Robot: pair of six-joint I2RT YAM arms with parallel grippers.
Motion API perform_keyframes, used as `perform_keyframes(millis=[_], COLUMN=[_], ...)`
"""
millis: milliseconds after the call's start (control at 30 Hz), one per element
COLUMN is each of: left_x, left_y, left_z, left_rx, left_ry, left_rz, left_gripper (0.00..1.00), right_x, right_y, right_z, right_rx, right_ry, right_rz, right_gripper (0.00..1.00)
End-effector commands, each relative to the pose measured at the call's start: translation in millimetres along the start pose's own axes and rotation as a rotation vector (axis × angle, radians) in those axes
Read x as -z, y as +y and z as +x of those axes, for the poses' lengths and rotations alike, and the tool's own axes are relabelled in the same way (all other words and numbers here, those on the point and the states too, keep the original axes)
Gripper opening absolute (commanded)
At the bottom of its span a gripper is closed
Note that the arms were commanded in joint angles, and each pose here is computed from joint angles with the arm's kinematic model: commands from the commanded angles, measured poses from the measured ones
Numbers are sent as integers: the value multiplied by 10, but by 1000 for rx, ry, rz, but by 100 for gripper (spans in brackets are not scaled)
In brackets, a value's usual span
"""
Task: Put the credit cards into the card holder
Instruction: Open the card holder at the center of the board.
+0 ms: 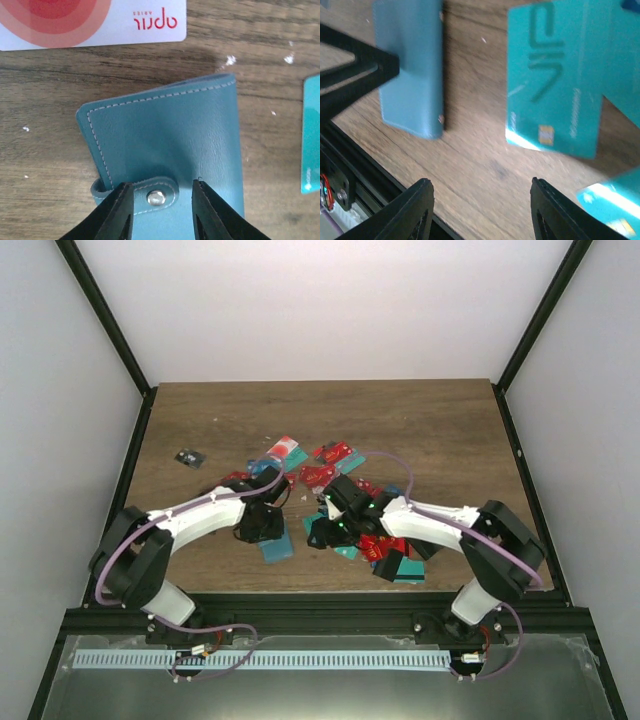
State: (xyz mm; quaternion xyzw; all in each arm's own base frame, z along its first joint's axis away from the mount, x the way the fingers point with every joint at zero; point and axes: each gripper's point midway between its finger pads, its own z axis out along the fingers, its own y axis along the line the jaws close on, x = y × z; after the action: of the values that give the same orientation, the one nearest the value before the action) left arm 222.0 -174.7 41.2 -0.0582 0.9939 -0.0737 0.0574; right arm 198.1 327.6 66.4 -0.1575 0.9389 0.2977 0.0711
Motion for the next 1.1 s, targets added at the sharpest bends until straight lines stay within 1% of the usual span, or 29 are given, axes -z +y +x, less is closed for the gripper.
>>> perform_keyframes(millis=[0, 100, 267, 333, 433, 533, 600, 767, 967, 1067], left_x=[-68, -176, -366, -395, -426, -456, -457, -285, 161, 285], left_y=[15, 55, 199, 266, 341, 409, 390, 229, 137, 144], left_z=[-68, 15, 161, 195, 258, 293, 297, 244, 128, 114], left_rx=[-3, -15, -14, -8, -5, -15, -32, -56, -38, -30], left_ry=[-16, 3, 36, 38, 42, 36, 29, -9, -113, -148], left_rz=[-68, -84, -127, -146, -154, -165, -144, -49, 29, 52], left_gripper=[33, 28, 27, 24, 17, 7, 4, 4, 4, 4], right_x=[179, 332, 546, 601, 645, 644, 624, 569, 518, 475], right_y=[-124, -175, -268, -283, -240, -160, -114, 38, 219, 265], right_z=[139, 233, 298, 300, 268, 226, 187, 22, -161, -192], right_rx=[-55, -82, -101, -100, -87, -55, -30, 15, 16, 24], right_ry=[-24, -54, -123, -133, -150, -158, -161, -171, -183, -188], right_rz=[41, 47, 62, 71, 56, 22, 5, -33, -80, -91], right_gripper=[55, 55, 57, 58, 58, 58, 58, 59, 59, 61])
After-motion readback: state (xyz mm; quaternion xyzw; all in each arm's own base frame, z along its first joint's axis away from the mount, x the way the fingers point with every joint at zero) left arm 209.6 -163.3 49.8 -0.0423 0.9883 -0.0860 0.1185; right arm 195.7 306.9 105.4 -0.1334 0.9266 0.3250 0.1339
